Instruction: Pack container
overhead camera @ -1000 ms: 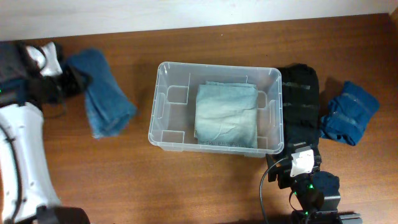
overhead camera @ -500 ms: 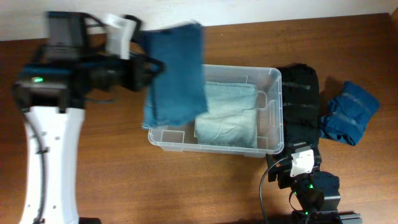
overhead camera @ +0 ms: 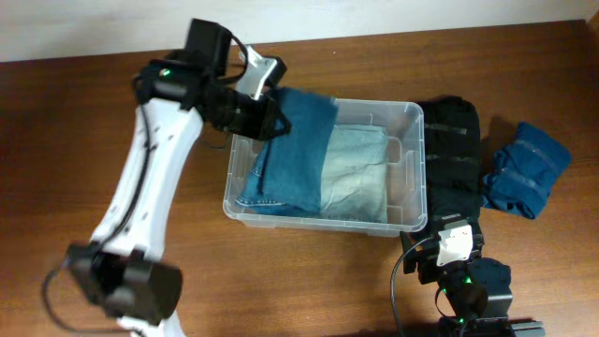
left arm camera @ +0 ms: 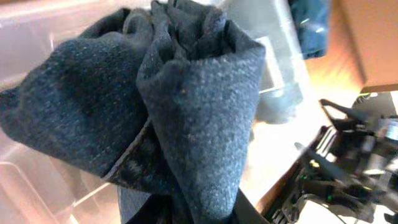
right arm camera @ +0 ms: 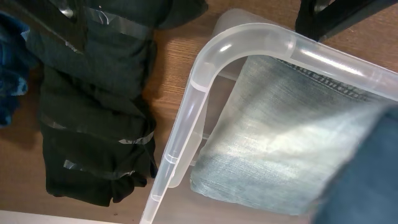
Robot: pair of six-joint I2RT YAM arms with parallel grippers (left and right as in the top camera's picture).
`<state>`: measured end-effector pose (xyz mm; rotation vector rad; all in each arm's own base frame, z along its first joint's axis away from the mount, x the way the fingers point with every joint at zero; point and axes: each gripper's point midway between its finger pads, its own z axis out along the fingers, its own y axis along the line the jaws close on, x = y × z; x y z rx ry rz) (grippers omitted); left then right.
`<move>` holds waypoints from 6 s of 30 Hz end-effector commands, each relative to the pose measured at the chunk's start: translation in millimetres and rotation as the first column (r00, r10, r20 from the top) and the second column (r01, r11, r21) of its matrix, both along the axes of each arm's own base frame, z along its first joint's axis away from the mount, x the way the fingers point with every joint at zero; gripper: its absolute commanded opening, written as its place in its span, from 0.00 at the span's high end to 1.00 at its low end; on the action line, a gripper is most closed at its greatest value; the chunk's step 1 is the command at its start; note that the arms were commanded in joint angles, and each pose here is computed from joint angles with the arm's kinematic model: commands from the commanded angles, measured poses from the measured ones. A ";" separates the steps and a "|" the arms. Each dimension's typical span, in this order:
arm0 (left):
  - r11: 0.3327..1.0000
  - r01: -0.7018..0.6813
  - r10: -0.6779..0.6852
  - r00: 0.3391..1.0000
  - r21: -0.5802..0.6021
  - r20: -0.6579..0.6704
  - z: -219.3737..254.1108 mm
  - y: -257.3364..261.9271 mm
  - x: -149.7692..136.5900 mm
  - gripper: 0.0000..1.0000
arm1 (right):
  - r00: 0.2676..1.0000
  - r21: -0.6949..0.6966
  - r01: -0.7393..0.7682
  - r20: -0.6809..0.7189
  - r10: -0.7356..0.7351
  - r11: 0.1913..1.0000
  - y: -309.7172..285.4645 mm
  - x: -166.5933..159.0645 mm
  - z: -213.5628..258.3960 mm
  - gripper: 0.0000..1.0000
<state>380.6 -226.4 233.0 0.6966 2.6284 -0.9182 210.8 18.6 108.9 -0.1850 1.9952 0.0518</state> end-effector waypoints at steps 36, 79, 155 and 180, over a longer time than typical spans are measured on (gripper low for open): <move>0.653 -0.282 0.292 0.950 0.702 0.111 -158.6 43.3 32.4 0.77 | 1.000 0.002 0.014 0.001 -0.014 1.000 -2.2 0.4 -1.3 0.02; 0.620 -0.672 0.531 0.740 0.405 0.413 87.8 169.0 65.8 0.22 | 0.998 0.017 -0.014 0.062 0.013 1.000 3.0 5.6 12.6 0.02; 0.492 -0.844 0.698 0.530 0.216 0.481 156.2 262.6 38.8 0.01 | 0.587 0.447 0.766 -0.779 -0.219 0.462 -245.2 105.9 -41.2 0.88; 0.492 -0.844 0.698 0.530 0.216 0.481 156.2 262.6 38.8 0.01 | 0.825 0.559 -0.246 -0.308 0.474 0.792 189.1 187.1 131.8 0.86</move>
